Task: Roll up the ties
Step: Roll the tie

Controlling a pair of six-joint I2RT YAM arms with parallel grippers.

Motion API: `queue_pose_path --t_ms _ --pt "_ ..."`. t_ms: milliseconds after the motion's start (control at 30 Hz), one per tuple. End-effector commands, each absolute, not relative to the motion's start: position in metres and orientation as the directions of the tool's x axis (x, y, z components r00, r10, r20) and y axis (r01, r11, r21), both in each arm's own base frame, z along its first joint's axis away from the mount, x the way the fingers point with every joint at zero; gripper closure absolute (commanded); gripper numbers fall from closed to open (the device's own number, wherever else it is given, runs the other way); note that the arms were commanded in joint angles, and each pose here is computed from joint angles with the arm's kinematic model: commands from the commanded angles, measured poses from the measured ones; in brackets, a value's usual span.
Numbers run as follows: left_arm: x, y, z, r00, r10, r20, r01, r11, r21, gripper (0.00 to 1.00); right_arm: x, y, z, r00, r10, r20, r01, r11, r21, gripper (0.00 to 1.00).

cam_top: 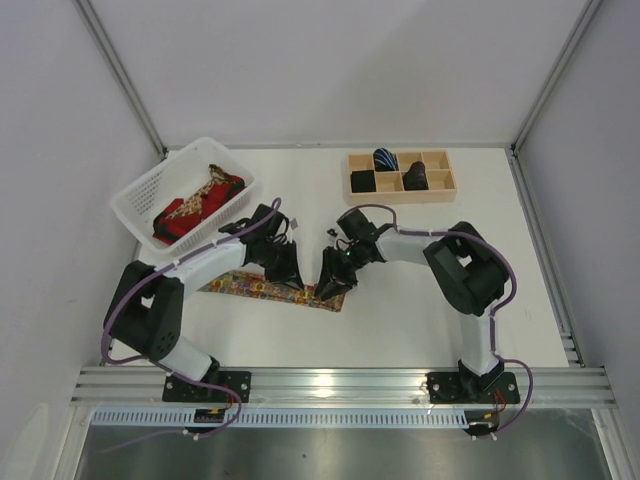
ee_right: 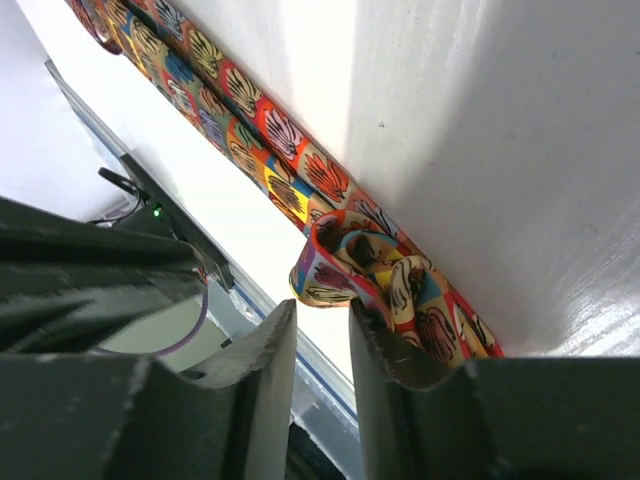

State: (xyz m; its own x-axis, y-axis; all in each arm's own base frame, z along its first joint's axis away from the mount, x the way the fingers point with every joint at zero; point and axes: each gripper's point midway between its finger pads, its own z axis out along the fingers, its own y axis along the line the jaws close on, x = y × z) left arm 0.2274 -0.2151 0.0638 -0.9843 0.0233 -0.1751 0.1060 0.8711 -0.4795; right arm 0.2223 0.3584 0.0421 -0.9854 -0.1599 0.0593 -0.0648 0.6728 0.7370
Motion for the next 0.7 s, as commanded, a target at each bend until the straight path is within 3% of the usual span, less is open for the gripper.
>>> queue_pose_path --t_ms 0,100,300,667 --pt "0.238 -0.222 0.078 -0.982 0.017 -0.189 0.116 0.841 -0.528 0.83 0.221 0.365 0.049 -0.982 -0.186 0.019 -0.102 0.618 0.780 0.68" --pt "0.242 -0.229 0.080 -0.984 0.014 -0.176 0.111 0.823 -0.557 0.84 0.218 0.362 0.043 -0.981 -0.192 0.027 -0.098 0.610 0.786 0.74" --pt "0.248 -0.245 0.081 -0.987 0.012 -0.158 0.108 0.781 -0.615 0.84 0.214 0.352 0.031 -0.983 -0.181 0.043 -0.081 0.623 0.778 1.00" --pt "0.248 -0.277 0.067 -0.993 0.055 -0.109 0.113 0.743 -0.659 0.85 0.215 0.345 0.029 -0.985 -0.166 0.039 -0.076 0.633 0.770 1.00"
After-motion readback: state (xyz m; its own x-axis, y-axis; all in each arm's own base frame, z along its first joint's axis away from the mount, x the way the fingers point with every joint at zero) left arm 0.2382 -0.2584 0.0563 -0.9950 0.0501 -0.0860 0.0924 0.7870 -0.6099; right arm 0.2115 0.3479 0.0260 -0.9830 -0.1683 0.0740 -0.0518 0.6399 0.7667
